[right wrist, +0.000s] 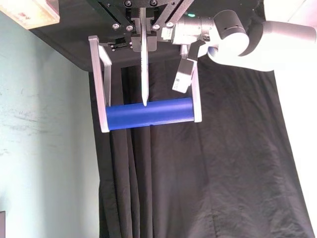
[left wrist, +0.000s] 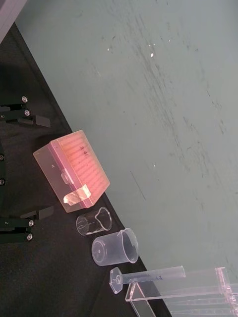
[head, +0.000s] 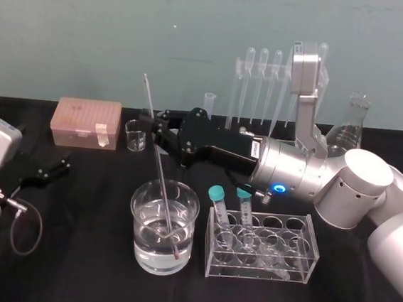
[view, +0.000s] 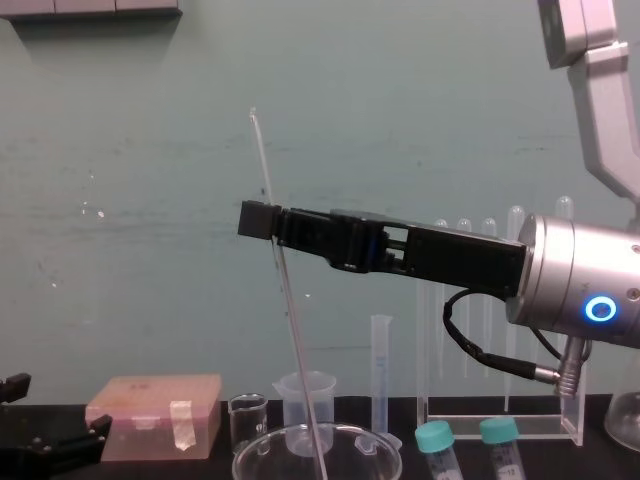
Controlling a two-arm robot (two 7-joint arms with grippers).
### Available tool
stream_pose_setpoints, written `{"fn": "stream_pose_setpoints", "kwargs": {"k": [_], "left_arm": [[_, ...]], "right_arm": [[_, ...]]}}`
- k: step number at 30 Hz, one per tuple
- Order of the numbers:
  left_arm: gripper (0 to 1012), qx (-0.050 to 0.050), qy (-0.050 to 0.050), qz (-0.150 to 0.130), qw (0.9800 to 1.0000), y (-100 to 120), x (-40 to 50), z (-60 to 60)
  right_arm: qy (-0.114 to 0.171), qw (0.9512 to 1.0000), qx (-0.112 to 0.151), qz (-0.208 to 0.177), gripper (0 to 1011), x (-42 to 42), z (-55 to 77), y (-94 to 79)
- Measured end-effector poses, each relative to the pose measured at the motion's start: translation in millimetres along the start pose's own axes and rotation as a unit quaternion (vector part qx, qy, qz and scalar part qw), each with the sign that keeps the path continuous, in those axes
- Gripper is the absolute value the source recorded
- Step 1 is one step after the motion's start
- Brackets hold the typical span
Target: Hold the thermometer with one hand and immerse one end into the beaker, then reinsert it into the test tube rack.
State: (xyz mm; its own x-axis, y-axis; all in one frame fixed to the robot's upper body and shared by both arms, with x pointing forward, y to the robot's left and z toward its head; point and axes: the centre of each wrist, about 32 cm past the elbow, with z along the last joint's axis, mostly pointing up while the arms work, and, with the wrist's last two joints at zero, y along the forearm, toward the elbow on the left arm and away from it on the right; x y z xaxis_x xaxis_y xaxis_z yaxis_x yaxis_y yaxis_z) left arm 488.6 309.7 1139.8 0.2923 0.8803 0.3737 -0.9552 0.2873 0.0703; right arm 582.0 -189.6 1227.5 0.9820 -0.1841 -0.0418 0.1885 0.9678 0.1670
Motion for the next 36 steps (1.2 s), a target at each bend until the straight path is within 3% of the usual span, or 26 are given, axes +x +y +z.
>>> {"fn": "stream_pose_setpoints", "kwargs": {"k": [6, 12, 19, 21, 22, 28, 36], "left_arm": [[1008, 0.000, 0.000, 0.000, 1.0000, 0, 0.0, 0.0], [1008, 0.000, 0.000, 0.000, 1.0000, 0, 0.0, 0.0], [1008, 0.000, 0.000, 0.000, 1.0000, 0, 0.0, 0.0], [1008, 0.000, 0.000, 0.000, 1.0000, 0, 0.0, 0.0], [1008, 0.000, 0.000, 0.000, 1.0000, 0, 0.0, 0.0], [1008, 0.000, 0.000, 0.000, 1.0000, 0, 0.0, 0.0], [1008, 0.000, 0.000, 0.000, 1.0000, 0, 0.0, 0.0]], "right_arm": [[-0.005, 1.0000, 0.007, -0.001, 56, 0.1, 6.1, 0.0], [-0.019, 0.9993, 0.030, 0.008, 56, 1.0, 32.8, -0.5], [-0.026, 0.9968, 0.074, 0.013, 56, 1.2, 86.8, -6.3], [-0.032, 0.9954, 0.090, 0.008, 56, 0.7, 107.8, -10.6], [-0.037, 0.9943, 0.100, -0.001, 56, 0.9, 120.2, -14.3], [-0.072, 0.9897, 0.115, -0.047, 56, 3.6, 152.8, -31.9], [-0.105, 0.9804, 0.104, -0.130, 56, 2.9, 160.7, -63.5]]}}
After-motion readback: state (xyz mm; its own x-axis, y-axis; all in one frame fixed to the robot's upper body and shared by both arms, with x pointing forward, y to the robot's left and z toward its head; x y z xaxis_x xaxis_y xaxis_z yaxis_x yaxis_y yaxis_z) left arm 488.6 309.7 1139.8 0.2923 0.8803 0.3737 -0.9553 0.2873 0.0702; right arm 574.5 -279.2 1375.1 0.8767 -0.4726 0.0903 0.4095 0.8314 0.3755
